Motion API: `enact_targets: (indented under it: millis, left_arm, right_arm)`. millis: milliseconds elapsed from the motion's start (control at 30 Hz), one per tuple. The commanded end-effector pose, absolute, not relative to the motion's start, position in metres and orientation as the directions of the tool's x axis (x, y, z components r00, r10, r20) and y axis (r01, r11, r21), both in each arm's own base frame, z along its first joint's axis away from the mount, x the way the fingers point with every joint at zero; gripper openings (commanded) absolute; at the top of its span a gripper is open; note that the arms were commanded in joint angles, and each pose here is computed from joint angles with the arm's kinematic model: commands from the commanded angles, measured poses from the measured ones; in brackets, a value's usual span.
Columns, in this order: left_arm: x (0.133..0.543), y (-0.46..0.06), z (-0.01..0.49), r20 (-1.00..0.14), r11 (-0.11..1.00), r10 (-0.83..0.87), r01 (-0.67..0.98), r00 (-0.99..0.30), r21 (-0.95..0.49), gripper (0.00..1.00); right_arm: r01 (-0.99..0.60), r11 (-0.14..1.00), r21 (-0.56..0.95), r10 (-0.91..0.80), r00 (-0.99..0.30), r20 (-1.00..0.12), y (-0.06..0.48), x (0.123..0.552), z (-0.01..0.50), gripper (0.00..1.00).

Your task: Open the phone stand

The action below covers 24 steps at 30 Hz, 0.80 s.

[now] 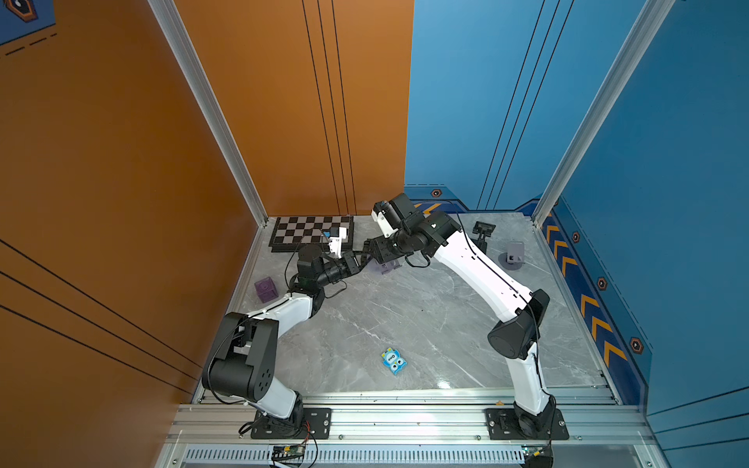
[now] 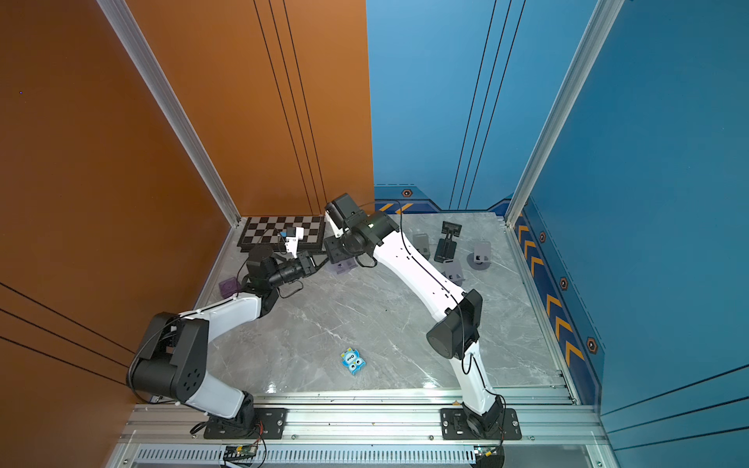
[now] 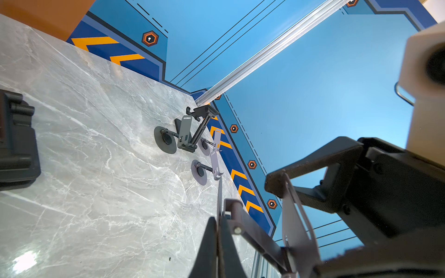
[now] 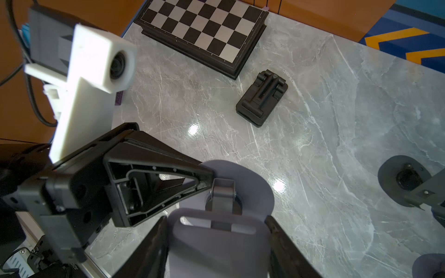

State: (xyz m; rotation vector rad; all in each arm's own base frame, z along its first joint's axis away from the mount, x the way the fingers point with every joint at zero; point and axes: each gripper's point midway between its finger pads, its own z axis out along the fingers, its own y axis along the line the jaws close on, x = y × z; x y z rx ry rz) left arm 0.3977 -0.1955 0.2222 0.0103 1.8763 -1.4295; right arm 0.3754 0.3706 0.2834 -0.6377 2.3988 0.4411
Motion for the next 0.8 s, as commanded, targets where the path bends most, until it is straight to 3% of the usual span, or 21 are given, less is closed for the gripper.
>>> enact_targets:
  millis: [0,767]
  left_arm:
    - [0.412,-0.123,0.092,-0.330,0.561,-0.585,-0.076,-0.741,-0.824,0.00]
    - [0.427,-0.115,0.093,-0.323,0.551,-0.608,-0.093,-0.725,-0.829,0.00]
  right_arm:
    - [-0.551,0.822,0.143,-0.218,-0.537,-0.815,0.320,0.339,0.412,0.45]
    - [-0.555,0.823,0.121,-0.232,-0.522,-0.821,0.302,0.308,0.423,0.46]
